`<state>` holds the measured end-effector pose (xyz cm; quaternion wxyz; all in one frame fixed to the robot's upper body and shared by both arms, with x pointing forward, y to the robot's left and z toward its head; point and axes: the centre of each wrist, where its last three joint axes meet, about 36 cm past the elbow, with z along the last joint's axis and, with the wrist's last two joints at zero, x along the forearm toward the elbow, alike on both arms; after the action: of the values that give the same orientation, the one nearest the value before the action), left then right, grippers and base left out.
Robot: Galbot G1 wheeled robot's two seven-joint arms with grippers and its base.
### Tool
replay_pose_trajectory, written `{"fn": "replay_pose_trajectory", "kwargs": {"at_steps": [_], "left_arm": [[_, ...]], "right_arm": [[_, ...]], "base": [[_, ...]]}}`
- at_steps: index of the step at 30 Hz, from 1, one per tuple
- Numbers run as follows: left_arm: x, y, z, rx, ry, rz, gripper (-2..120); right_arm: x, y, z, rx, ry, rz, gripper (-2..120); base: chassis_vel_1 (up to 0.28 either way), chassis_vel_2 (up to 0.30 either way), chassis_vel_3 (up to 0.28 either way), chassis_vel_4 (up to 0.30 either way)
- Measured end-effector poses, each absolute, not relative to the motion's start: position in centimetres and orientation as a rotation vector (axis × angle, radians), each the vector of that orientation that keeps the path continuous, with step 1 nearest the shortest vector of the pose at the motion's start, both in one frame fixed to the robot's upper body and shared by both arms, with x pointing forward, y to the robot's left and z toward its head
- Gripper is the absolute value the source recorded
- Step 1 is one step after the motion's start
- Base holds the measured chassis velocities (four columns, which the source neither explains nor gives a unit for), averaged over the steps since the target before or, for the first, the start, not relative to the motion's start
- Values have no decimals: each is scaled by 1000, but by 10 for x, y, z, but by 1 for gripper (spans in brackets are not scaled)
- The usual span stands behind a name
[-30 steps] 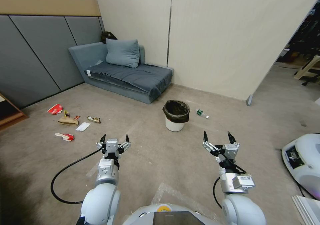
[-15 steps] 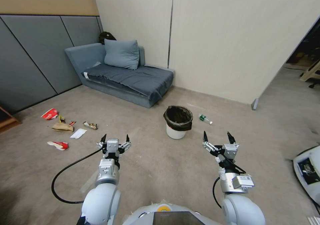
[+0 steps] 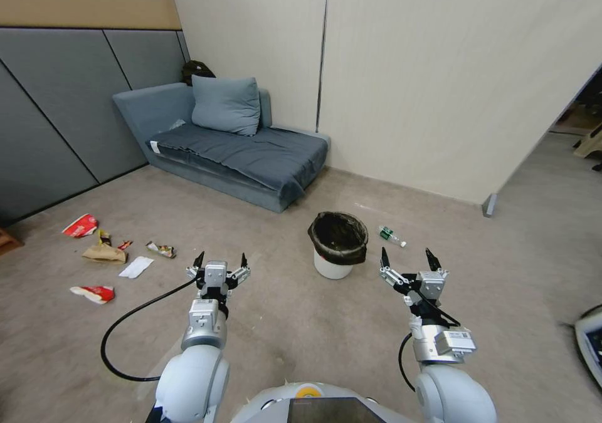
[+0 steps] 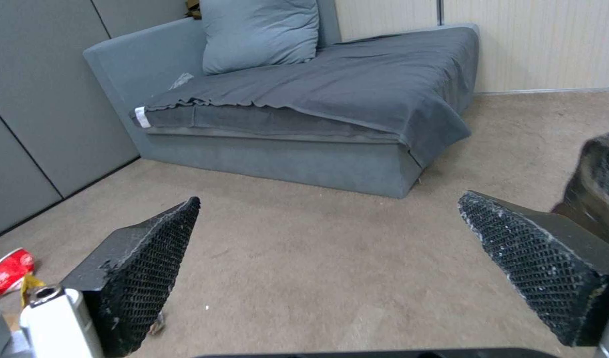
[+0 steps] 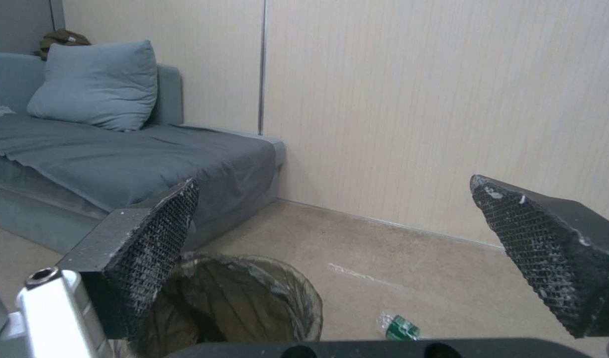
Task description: Pick up the trash bin, then pick up the garbage from the floor and place it into the trash bin.
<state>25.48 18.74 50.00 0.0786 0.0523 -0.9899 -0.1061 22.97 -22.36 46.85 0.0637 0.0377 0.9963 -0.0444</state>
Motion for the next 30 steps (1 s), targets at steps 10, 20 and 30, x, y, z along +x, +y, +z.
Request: {"fn": "replay_pose_trajectory", "kwargs": {"at_steps": [10,20,30], "left_arm": [[253,185,500,150,-2964,-320,100],[252,185,500,152,-2966,-323,100],[253,185,497,154,-2964,-329,100]], "right_arm": [[230,-224,468,113,3009,-134,100],[229,-224,468,112,3007,-135,100],[230,-226,468,119,2991,-145,100]], "base": [[-148,147,149,-153],[-145,152,150,-147],[-153,154,153,-149]]}}
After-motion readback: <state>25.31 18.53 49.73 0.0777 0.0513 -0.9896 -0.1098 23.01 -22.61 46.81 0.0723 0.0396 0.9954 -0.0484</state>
